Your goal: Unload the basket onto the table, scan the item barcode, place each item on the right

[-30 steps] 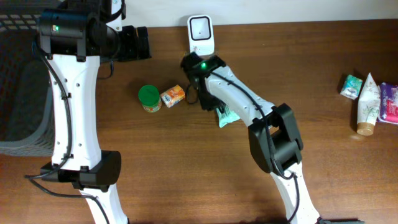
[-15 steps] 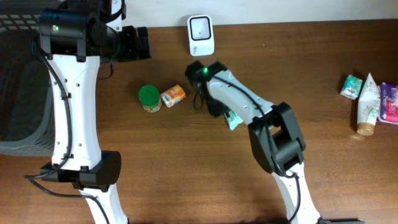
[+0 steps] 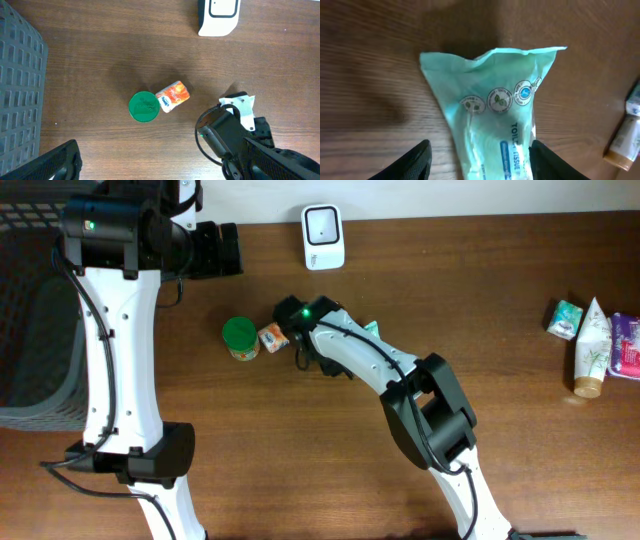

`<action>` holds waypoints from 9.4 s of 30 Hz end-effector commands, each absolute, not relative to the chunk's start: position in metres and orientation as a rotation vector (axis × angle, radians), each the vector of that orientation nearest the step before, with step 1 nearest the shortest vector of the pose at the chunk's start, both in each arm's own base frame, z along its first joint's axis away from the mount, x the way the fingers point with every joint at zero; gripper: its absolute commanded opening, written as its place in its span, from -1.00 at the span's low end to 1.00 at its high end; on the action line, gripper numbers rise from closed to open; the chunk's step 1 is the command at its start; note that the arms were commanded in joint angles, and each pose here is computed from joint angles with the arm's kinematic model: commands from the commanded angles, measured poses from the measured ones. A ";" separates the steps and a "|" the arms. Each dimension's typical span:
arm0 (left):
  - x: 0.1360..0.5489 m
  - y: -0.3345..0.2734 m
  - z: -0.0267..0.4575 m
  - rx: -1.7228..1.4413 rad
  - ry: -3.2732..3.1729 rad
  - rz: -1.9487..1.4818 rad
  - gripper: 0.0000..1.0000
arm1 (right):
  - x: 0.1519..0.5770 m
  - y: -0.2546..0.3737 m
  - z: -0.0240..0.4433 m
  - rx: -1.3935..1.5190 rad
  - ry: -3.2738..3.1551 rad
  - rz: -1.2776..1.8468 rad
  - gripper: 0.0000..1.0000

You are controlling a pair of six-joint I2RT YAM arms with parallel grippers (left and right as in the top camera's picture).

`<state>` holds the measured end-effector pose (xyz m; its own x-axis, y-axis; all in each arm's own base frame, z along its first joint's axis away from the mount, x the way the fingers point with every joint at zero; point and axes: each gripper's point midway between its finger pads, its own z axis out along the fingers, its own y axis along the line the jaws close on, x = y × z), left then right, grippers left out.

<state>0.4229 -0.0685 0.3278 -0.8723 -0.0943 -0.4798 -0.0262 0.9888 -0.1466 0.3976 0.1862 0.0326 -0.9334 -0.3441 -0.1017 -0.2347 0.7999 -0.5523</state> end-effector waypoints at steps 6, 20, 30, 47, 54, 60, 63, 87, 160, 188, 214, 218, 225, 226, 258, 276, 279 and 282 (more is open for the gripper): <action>0.420 -0.066 0.337 -0.071 2.602 -0.182 0.98 | 0.390 0.168 -0.004 -0.463 2.739 -0.929 -0.47; 0.420 -0.065 0.337 -0.071 2.602 -0.181 0.98 | 0.414 0.203 0.043 -0.487 3.097 0.250 -0.92; 0.420 -0.065 0.337 -0.071 2.602 -0.181 0.98 | 0.427 0.210 0.114 -0.269 2.563 1.854 -0.92; 0.420 -0.065 0.337 -0.071 2.602 -0.181 0.98 | 0.441 0.058 0.086 0.030 3.201 0.420 0.36; 0.420 -0.066 0.337 -0.071 2.602 -0.182 0.98 | 0.439 0.096 0.083 0.018 3.210 0.304 0.38; 0.420 -0.065 0.337 -0.073 2.602 -0.181 0.98 | 0.451 0.117 0.082 0.161 3.154 0.285 0.18; 0.420 -0.065 0.337 -0.074 2.602 -0.181 0.98 | 0.456 0.094 0.079 0.295 3.059 -0.202 0.17; 0.420 -0.065 0.337 -0.073 2.602 -0.181 0.98 | 0.443 0.167 0.052 0.028 2.915 -0.403 -0.60; 0.420 -0.065 0.337 -0.073 2.601 -0.181 0.98 | 0.504 0.256 0.204 -1.417 2.004 0.479 -0.92; 0.420 -0.065 0.337 -0.074 2.602 -0.181 0.98 | 0.385 0.230 0.159 -1.578 2.410 0.879 -0.92; 0.420 -0.065 0.337 -0.074 2.602 -0.181 0.98 | 0.418 0.212 0.105 -1.264 2.736 0.627 -0.92; 0.420 -0.065 0.337 -0.074 2.602 -0.181 0.98 | 0.404 0.224 0.076 -1.247 2.787 0.814 -0.92; 0.420 -0.065 0.337 -0.073 2.602 -0.181 0.98 | 0.400 0.208 0.048 -1.114 2.903 0.836 0.04; 0.420 -0.065 0.337 -0.073 2.602 -0.181 0.98 | 0.409 0.201 0.052 -1.040 2.929 0.789 0.04; 0.420 -0.065 0.337 -0.074 2.601 -0.181 0.98 | 0.463 0.224 0.135 -0.848 2.556 1.064 -0.92; 0.420 -0.065 0.337 -0.072 2.602 -0.182 0.98 | 0.500 0.236 0.247 -1.147 2.183 0.447 -0.92; 0.420 -0.065 0.337 -0.073 2.602 -0.181 0.98 | 0.516 0.171 0.223 -0.807 2.477 0.025 -0.92; 0.420 -0.065 0.337 -0.072 2.602 -0.182 0.98 | 0.505 0.103 0.197 -0.423 2.682 -0.408 -0.92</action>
<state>0.4228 -0.0684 0.3277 -0.8727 -0.0942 -0.4792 -0.0263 0.9889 -0.1465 0.5041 0.1690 0.1932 -0.7281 -0.5590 -0.3968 -0.5647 0.8172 -0.1152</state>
